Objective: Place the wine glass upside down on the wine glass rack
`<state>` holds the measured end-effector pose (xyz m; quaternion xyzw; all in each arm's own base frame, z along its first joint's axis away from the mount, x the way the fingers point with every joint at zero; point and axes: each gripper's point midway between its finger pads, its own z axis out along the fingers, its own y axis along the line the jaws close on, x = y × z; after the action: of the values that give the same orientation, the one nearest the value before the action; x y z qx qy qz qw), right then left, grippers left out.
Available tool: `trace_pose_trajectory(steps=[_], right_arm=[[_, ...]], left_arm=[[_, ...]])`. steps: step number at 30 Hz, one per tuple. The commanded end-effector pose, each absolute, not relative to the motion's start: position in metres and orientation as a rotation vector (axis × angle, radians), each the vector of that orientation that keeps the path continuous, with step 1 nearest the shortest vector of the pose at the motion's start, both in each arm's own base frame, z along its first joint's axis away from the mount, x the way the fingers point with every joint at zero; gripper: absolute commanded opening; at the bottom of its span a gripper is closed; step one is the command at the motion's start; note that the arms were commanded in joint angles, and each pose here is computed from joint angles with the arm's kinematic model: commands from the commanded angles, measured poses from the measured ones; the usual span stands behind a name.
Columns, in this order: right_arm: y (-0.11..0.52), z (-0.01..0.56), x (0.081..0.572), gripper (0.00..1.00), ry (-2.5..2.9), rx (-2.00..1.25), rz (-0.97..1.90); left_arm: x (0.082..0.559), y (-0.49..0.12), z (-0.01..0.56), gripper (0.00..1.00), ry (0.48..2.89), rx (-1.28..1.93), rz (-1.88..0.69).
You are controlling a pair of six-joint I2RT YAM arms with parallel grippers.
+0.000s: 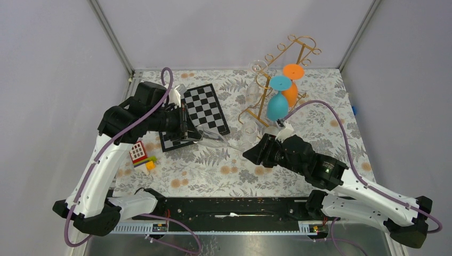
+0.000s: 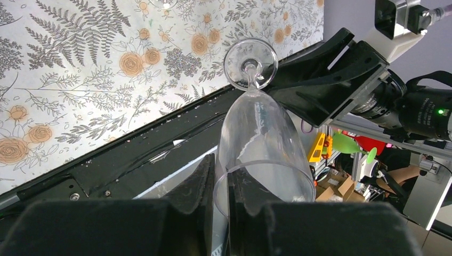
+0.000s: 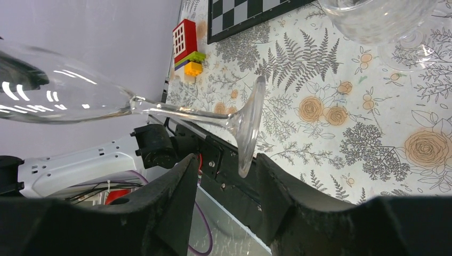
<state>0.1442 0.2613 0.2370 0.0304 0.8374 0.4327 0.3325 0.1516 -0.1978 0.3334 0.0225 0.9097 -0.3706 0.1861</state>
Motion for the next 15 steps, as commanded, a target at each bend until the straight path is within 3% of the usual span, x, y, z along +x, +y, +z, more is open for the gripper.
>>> trace_pose_trajectory(steps=[1, 7, 15], right_arm=[[0.264, 0.240, 0.154, 0.50, 2.140, 0.100, 1.135], [0.265, 0.240, 0.161, 0.42, 2.114, 0.109, 1.116], [0.267, 0.245, 0.164, 0.21, 2.071, 0.085, 1.132]], left_arm=[[0.149, -0.204, 0.347, 0.00, 2.507, 0.083, -1.131], [0.146, -0.205, 0.346, 0.00, 2.513, 0.090, -1.145], [0.145, -0.206, 0.346, 0.00, 2.517, 0.089, -1.154]])
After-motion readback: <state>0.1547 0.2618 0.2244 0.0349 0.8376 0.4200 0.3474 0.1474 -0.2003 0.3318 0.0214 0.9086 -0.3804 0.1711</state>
